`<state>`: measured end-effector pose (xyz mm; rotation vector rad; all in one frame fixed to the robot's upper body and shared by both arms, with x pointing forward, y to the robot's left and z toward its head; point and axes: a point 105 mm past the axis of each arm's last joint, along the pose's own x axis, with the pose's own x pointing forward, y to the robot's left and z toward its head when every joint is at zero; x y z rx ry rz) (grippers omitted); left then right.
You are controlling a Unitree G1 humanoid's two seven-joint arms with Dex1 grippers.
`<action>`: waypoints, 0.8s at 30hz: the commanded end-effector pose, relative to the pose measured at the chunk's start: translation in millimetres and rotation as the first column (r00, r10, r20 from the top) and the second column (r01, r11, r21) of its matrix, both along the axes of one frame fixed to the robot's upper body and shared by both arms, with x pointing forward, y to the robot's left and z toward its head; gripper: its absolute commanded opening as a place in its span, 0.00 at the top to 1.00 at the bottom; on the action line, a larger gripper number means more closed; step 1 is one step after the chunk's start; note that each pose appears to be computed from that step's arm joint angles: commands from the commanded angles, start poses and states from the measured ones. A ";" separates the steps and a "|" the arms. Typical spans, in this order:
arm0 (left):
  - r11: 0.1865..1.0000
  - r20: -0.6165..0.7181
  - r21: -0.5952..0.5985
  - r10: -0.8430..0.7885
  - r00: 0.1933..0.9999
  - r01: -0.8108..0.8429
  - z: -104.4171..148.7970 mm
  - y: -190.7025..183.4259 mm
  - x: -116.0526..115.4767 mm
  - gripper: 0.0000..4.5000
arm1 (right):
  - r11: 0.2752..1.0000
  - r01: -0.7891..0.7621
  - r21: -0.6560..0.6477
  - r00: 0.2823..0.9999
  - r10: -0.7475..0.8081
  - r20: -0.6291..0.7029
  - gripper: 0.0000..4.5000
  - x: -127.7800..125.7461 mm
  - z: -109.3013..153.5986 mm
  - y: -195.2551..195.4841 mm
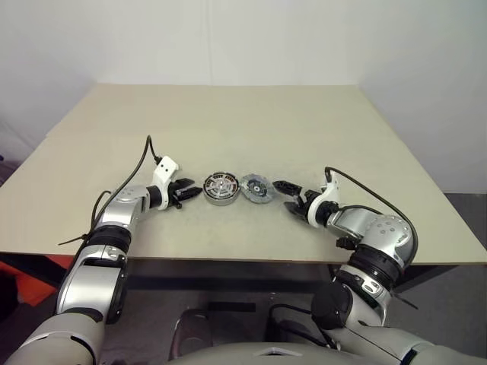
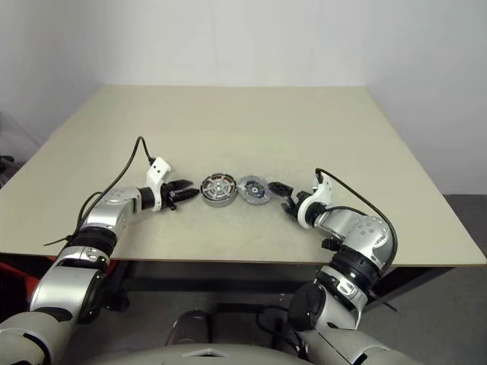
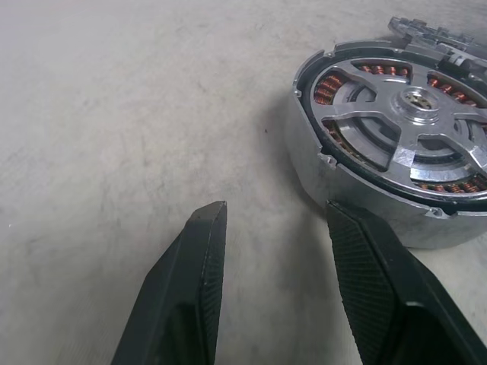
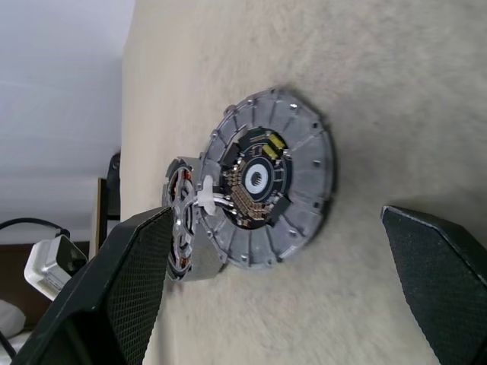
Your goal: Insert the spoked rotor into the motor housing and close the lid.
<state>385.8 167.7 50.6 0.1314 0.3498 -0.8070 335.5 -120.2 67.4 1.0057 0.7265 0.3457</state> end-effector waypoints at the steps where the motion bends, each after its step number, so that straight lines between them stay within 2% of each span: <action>1: 1.000 0.065 0.000 -0.022 0.998 0.022 16.9 -5.3 5.6 0.51 | 0.961 -0.219 0.170 0.976 0.213 0.057 0.00 0.0 24.9 91.6; 12: 1.000 0.068 0.000 -0.014 0.998 0.014 16.5 -2.8 4.9 0.51 | 0.959 -0.230 0.167 0.973 0.224 0.053 0.00 7.5 16.7 104.2; 20: 1.000 0.069 0.002 -0.019 0.997 0.019 16.2 -3.5 3.8 0.51 | 0.982 -0.122 0.142 0.981 0.098 0.168 0.00 31.6 27.2 91.4; 24: 1.000 0.067 0.002 -0.025 0.997 0.025 15.7 -5.8 3.5 0.51 | 0.984 -0.088 0.154 0.967 0.047 0.250 0.00 41.9 40.9 86.4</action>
